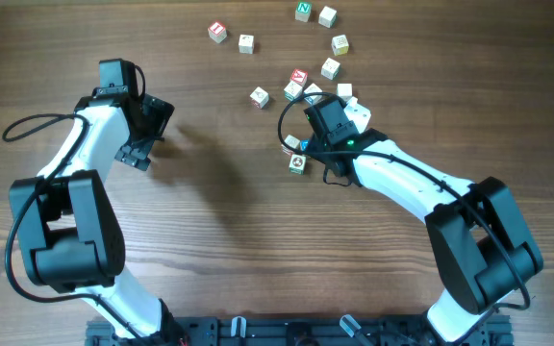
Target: Form a circle
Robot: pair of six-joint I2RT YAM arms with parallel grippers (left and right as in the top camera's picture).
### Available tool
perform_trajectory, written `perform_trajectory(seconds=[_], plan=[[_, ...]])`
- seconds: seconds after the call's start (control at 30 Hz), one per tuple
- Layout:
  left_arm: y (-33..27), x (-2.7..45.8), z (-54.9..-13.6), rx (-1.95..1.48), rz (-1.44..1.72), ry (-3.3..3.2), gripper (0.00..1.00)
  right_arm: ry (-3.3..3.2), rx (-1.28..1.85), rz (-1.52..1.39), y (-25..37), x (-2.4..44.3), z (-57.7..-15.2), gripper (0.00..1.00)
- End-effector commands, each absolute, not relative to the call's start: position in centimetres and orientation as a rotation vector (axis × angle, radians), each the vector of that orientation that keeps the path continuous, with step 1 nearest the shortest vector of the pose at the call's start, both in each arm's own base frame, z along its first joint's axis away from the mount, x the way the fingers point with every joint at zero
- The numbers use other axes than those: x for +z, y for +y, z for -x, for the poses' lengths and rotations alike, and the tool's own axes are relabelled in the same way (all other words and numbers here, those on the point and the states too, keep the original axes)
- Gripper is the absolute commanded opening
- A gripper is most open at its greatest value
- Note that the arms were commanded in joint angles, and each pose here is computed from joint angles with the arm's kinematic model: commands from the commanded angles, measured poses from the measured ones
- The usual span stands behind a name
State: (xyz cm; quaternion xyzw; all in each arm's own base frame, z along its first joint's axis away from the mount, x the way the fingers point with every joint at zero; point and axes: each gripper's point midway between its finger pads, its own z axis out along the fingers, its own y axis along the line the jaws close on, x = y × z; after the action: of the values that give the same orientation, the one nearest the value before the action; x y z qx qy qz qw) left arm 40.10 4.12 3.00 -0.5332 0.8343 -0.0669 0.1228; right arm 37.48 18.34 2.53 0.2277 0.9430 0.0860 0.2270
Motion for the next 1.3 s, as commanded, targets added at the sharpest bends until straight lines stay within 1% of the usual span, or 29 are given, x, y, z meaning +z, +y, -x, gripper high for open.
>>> perform_trajectory(seconds=[0.0,0.37,0.5,0.9,1.27], plan=[[4.2,2.6,-40.1,-0.191,1.574,2.434,1.00,2.633,0.221,-0.604,18.2,1.4,-37.0,0.05],[4.2,2.6,-40.1,-0.191,1.574,2.434,1.00,2.648,0.233,-0.605,18.4,1.3,-36.8,0.05],[4.2,2.6,-40.1,-0.191,1.574,2.434,1.00,2.674,0.157,-0.795,17.0,0.5,-35.0,0.05],[4.2,2.6,-40.1,-0.191,1.574,2.434,1.00,2.770,0.281,-0.785,18.9,0.2,-33.7,0.05],[4.2,2.6,-40.1,-0.191,1.574,2.434,1.00,2.783,0.348,-0.759,20.1,0.4,-33.6,0.05]])
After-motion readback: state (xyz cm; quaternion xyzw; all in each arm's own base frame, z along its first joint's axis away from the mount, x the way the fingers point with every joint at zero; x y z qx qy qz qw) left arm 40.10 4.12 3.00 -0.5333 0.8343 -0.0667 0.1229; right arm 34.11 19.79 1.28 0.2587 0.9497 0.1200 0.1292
